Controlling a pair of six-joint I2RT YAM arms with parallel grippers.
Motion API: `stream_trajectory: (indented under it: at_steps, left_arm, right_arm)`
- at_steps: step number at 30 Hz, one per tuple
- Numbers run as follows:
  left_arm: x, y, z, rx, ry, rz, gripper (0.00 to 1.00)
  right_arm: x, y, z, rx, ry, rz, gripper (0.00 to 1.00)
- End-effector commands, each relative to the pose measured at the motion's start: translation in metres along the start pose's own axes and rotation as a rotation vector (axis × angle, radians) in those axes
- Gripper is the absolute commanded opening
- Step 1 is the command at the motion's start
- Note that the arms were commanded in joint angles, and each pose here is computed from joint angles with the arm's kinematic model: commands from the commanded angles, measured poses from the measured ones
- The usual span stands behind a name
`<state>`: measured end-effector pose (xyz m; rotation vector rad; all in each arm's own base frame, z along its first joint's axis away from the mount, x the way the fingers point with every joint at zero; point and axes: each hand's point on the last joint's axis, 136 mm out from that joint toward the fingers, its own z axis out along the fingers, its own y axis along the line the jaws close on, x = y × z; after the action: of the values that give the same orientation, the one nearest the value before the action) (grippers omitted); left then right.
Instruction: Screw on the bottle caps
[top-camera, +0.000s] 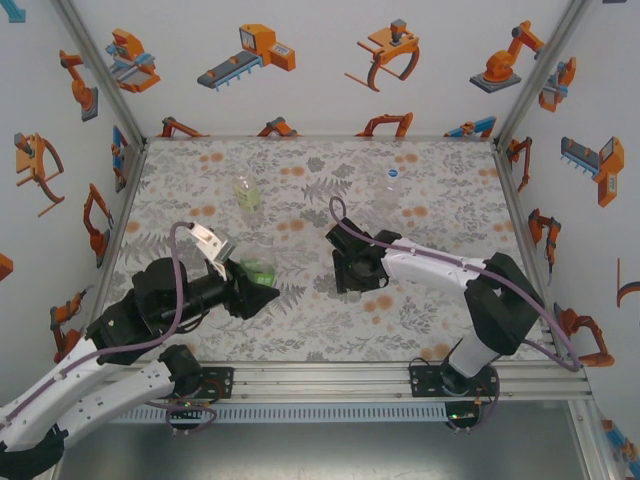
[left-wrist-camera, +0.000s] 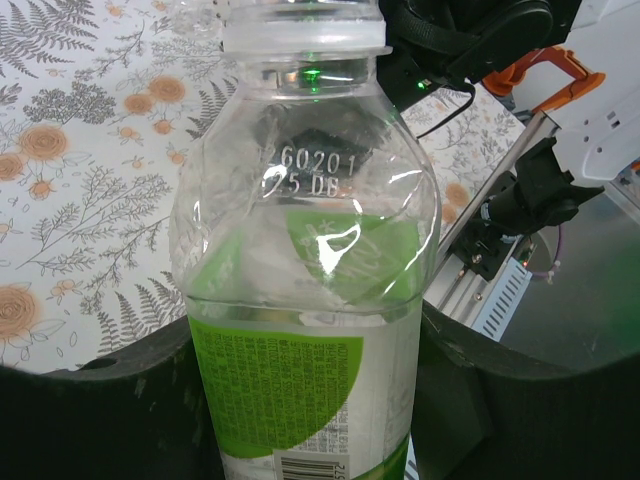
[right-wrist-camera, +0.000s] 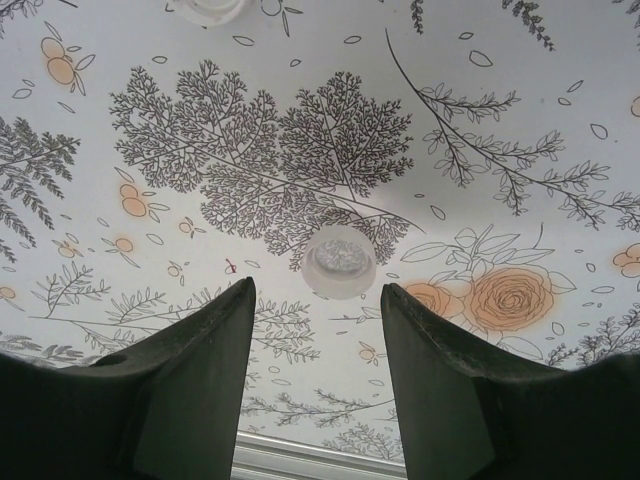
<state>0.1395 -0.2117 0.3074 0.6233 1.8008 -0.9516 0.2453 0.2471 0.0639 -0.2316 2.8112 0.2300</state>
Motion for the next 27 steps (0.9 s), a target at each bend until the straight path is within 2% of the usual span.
stream_trajectory:
  at_steps: [1, 27]
  left_arm:
    - [-0.021, -0.009, -0.006, 0.030, -0.060, -0.006, 0.00]
    - [-0.017, -0.004, -0.006, 0.002, -0.048, -0.010, 0.00]
  right_arm:
    - [0.002, -0.001, 0.001, 0.013, 0.020, 0.019, 0.51]
    - [0.011, -0.007, 0.021, 0.036, 0.046, 0.041, 0.47]
